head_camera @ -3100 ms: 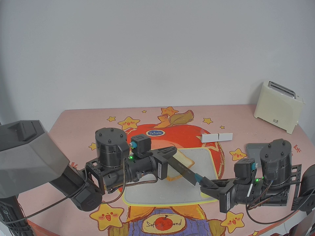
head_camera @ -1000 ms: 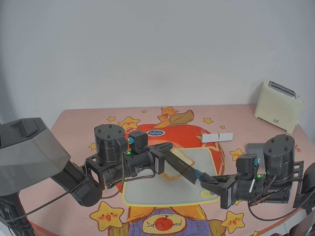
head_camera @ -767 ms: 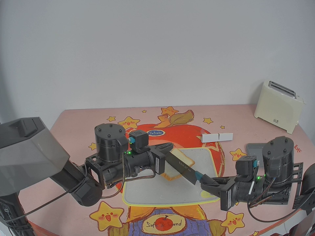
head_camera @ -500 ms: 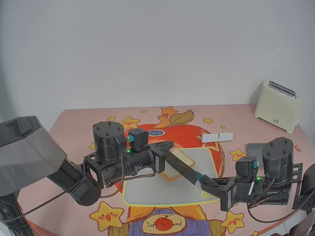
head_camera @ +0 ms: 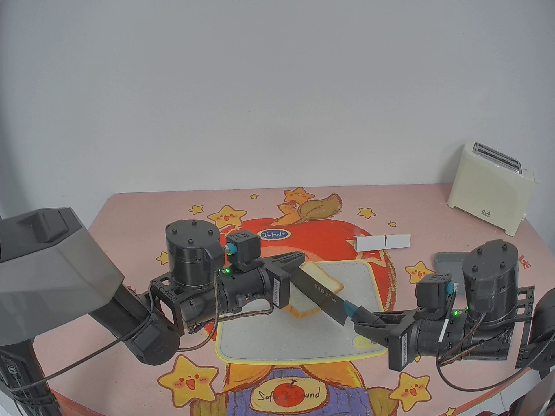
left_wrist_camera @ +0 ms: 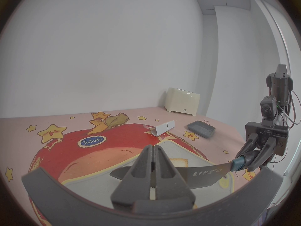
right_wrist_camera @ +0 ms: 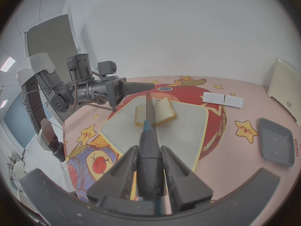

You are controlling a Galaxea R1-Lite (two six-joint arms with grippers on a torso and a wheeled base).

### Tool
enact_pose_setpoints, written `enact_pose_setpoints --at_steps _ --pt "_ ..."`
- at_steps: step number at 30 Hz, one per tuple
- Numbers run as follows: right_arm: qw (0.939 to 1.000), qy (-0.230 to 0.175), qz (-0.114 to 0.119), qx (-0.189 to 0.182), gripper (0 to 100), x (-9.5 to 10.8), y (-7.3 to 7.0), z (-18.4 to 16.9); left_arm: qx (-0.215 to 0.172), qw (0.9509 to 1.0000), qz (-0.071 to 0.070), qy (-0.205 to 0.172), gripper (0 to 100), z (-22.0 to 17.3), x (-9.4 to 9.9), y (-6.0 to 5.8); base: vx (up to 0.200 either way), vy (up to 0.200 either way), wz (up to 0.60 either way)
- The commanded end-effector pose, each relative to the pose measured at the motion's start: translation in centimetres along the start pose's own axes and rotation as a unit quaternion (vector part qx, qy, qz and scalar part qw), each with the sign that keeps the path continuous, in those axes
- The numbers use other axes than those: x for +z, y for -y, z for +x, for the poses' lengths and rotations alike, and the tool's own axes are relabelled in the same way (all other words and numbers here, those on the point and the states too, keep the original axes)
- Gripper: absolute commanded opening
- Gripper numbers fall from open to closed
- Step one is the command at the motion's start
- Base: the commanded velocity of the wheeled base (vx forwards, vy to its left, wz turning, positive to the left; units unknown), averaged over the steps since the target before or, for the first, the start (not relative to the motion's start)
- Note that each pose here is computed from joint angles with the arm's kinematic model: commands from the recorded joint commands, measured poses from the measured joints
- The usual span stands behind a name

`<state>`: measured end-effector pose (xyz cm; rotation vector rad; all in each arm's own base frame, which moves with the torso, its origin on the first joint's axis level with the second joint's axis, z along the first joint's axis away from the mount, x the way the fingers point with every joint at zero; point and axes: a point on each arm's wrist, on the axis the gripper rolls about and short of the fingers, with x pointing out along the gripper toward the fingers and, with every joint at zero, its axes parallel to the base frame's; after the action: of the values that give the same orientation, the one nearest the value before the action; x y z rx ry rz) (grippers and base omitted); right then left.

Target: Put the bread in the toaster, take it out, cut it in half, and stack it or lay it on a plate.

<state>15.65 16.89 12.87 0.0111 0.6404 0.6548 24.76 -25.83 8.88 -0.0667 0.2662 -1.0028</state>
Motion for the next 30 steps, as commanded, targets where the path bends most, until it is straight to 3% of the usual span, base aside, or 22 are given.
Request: enact_pose_setpoints --at_steps 1,16,30 --pt "1.0 0.005 0.0 0.002 0 0.2 -0.1 -0.1 0.002 0.9999 -0.003 -0.012 0 0.1 -0.6 -0.1 0.0 0.0 0.0" --pt "0.9999 -0.011 0.0 -0.005 0 -0.4 0.2 0.0 -0.005 0.9999 0.004 0.013 0 0.5 0.8 0.1 0.0 0.0 0.0" --pt "1.0 -0.009 0.001 -0.005 0 -0.3 0.2 0.2 -0.003 1.0 0.002 0.009 0 0.4 0.5 0.1 0.0 0.0 0.0"
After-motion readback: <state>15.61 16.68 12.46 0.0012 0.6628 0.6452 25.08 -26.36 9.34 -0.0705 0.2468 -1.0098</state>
